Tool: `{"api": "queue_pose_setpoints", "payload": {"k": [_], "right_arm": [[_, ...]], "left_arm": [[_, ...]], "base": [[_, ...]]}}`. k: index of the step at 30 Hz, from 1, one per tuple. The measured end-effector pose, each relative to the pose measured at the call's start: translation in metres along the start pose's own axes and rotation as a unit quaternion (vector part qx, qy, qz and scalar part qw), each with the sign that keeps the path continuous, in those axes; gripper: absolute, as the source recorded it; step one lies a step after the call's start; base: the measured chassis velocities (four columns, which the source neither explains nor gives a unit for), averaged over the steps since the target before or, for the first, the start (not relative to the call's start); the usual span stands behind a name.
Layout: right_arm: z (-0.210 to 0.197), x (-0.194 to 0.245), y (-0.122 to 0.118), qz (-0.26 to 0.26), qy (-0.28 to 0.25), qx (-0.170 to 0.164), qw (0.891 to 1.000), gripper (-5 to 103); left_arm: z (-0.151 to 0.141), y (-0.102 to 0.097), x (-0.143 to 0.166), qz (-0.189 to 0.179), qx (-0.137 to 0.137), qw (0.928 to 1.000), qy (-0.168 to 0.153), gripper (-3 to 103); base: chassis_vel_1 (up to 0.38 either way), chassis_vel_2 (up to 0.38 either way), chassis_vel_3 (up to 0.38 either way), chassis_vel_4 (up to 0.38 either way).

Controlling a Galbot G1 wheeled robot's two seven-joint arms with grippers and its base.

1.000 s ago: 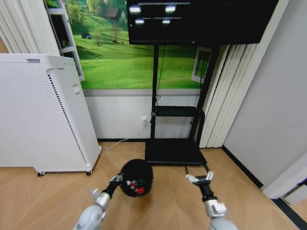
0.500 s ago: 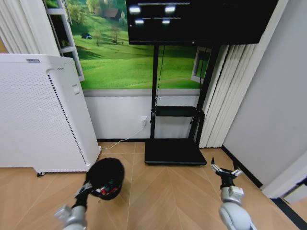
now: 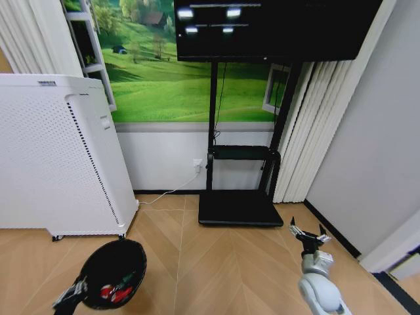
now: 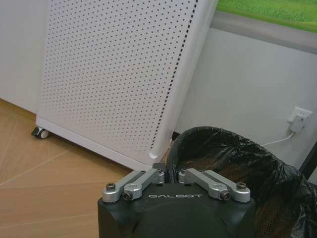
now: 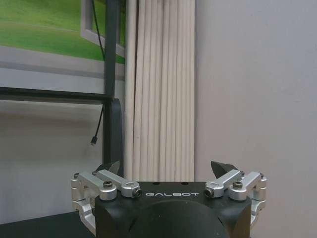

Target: Pick up the trash bin and place the garbage on the floor into it.

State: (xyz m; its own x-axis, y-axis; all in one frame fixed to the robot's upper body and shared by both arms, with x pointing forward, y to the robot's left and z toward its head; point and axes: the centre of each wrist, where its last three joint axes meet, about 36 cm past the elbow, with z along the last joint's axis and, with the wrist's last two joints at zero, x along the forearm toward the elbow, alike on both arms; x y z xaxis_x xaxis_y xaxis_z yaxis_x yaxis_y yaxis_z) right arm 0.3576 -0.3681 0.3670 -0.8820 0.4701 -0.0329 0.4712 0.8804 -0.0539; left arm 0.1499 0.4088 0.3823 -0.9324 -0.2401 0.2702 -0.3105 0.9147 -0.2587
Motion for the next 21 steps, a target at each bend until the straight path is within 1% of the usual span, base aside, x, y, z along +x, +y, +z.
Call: {"api": "queue_pose_setpoints", "payload": {"k": [1, 2, 4, 5, 7, 8, 9, 10, 11, 14, 16, 21], "right_arm": [[0.001, -0.001, -0.002, 0.003, 0.003, 0.000, 1.000, 100], [0.001, -0.001, -0.002, 0.003, 0.003, 0.000, 1.000, 100], [0.003, -0.002, -0.005, 0.008, 0.008, -0.001, 1.000, 100], [0.003, -0.002, -0.005, 0.008, 0.008, -0.001, 1.000, 100], [0.006, -0.001, -0.005, 0.011, 0.012, -0.002, 1.000, 100], [0.006, -0.001, -0.005, 0.011, 0.012, -0.002, 1.000, 100], [0.008, -0.001, -0.005, 0.012, 0.015, -0.002, 1.000, 100], [0.008, -0.001, -0.005, 0.012, 0.015, -0.002, 1.000, 100], [0.012, 0.000, -0.005, 0.014, 0.020, -0.003, 1.000, 100], [0.016, 0.002, -0.005, 0.014, 0.023, -0.003, 1.000, 100], [0.017, 0.002, -0.005, 0.014, 0.024, -0.002, 1.000, 100], [0.017, -0.002, -0.009, 0.013, 0.024, 0.001, 1.000, 100]], "left_arm": [[0.001, 0.009, 0.008, -0.004, -0.002, 1.0000, 0.005, 6], [0.001, 0.009, 0.008, -0.004, -0.002, 1.0000, 0.005, 6], [0.003, 0.033, 0.027, -0.022, -0.013, 0.9994, 0.021, 6], [0.003, 0.033, 0.027, -0.022, -0.013, 0.9994, 0.021, 6], [0.007, 0.054, 0.040, -0.037, -0.028, 0.9987, 0.022, 6], [0.007, 0.054, 0.040, -0.037, -0.028, 0.9987, 0.022, 6], [0.011, 0.062, 0.046, -0.042, -0.034, 0.9983, 0.022, 6], [0.011, 0.062, 0.046, -0.042, -0.034, 0.9983, 0.022, 6], [0.021, 0.076, 0.055, -0.050, -0.035, 0.9977, 0.027, 6], [0.032, 0.083, 0.060, -0.050, -0.029, 0.9978, 0.032, 6], [0.041, 0.085, 0.056, -0.048, -0.023, 0.9980, 0.033, 6], [0.042, 0.085, 0.056, -0.051, -0.015, 0.9980, 0.034, 6]], "base": [[0.000, 0.000, 0.000, 0.000], [0.000, 0.000, 0.000, 0.000], [0.000, 0.000, 0.000, 0.000], [0.000, 0.000, 0.000, 0.000], [0.000, 0.000, 0.000, 0.000], [0.000, 0.000, 0.000, 0.000], [0.000, 0.000, 0.000, 0.000], [0.000, 0.000, 0.000, 0.000], [0.000, 0.000, 0.000, 0.000], [0.000, 0.000, 0.000, 0.000], [0.000, 0.000, 0.000, 0.000], [0.000, 0.000, 0.000, 0.000]]}}
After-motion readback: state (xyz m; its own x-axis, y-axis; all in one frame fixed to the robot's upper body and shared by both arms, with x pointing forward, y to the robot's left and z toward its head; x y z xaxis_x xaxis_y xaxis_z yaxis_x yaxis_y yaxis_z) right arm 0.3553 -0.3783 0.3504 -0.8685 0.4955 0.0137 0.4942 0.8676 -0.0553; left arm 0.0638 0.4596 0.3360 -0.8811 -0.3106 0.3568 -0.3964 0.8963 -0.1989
